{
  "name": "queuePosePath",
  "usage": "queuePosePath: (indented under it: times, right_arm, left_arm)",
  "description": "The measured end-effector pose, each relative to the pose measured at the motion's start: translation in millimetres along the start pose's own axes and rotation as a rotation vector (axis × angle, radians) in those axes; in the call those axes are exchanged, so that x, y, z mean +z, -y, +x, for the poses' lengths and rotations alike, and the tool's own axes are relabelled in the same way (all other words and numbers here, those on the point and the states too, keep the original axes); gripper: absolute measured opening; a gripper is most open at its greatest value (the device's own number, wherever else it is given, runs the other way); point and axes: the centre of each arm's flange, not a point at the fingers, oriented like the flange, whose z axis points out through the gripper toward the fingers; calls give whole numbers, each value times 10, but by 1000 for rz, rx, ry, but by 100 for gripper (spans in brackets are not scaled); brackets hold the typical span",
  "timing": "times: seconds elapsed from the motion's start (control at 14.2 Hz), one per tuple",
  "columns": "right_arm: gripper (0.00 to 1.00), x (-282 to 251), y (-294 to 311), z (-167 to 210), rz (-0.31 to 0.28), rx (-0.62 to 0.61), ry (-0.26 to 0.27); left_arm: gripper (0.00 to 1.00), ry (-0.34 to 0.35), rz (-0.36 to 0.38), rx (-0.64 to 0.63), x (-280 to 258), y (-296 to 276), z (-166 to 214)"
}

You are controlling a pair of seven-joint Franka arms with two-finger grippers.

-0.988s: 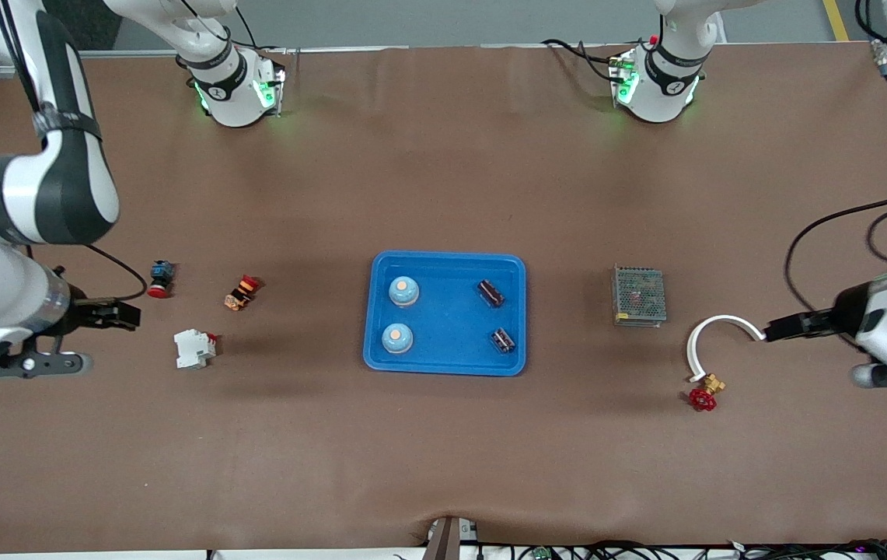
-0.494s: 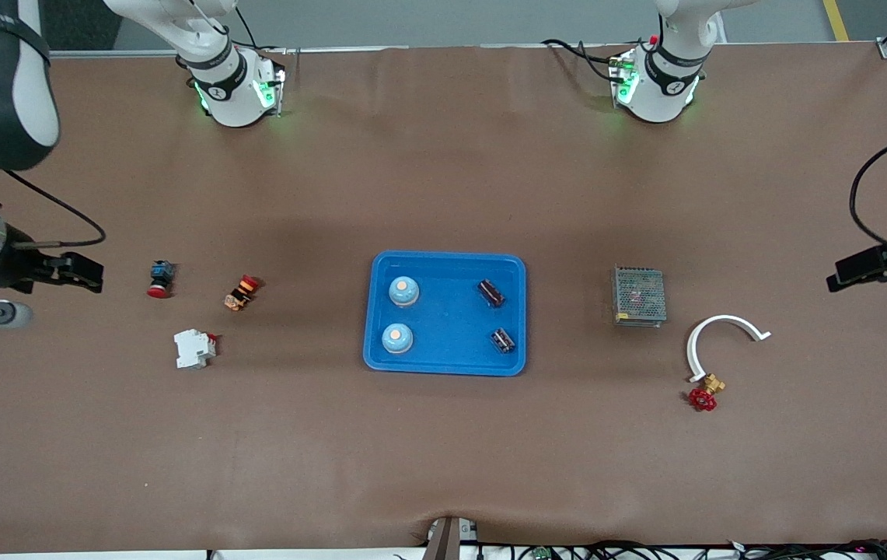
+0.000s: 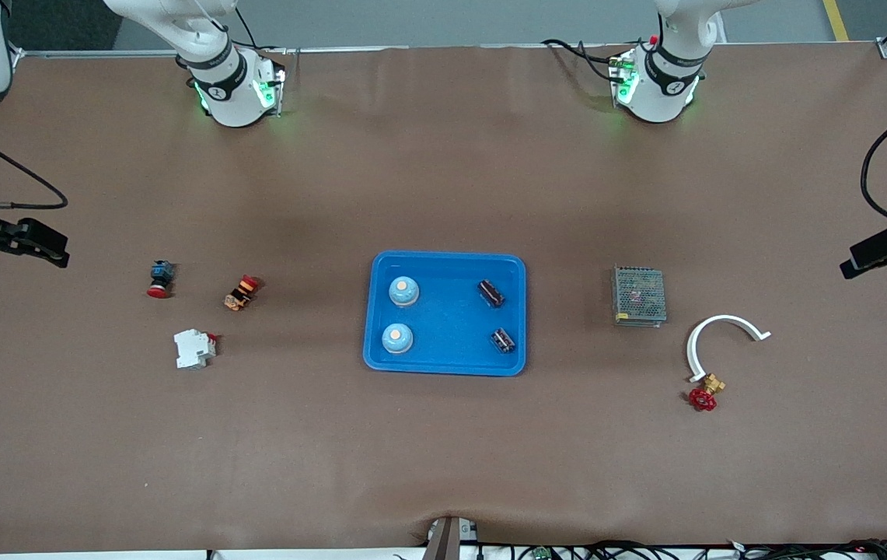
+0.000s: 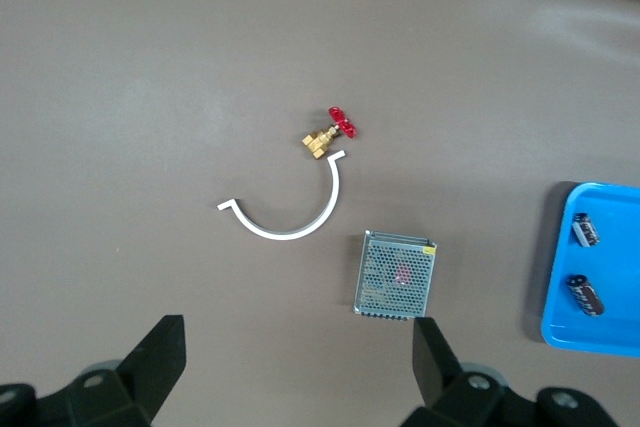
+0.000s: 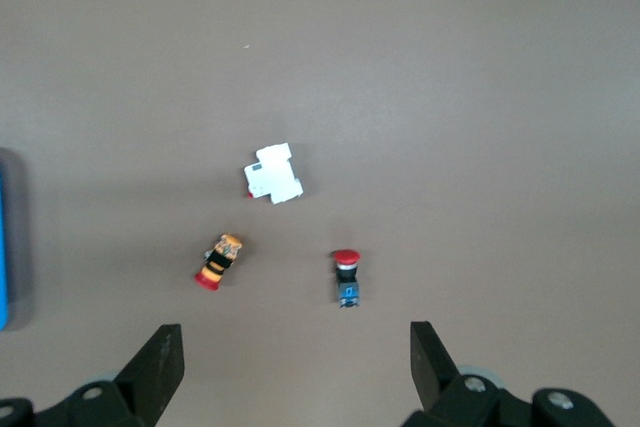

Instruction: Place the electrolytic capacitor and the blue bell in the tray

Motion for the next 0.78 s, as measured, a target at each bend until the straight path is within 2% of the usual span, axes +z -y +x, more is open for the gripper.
queuePosePath:
  times: [0.49,0.78]
  right_arm:
    - [100,-149,-60,-171,13,12,-9]
    - [100,-173,-91,-226,14,17,-13]
  left_arm:
    - [100,5,32,18,-194,-176,-521]
    - [100,-55,51,50,-177,-418,-782]
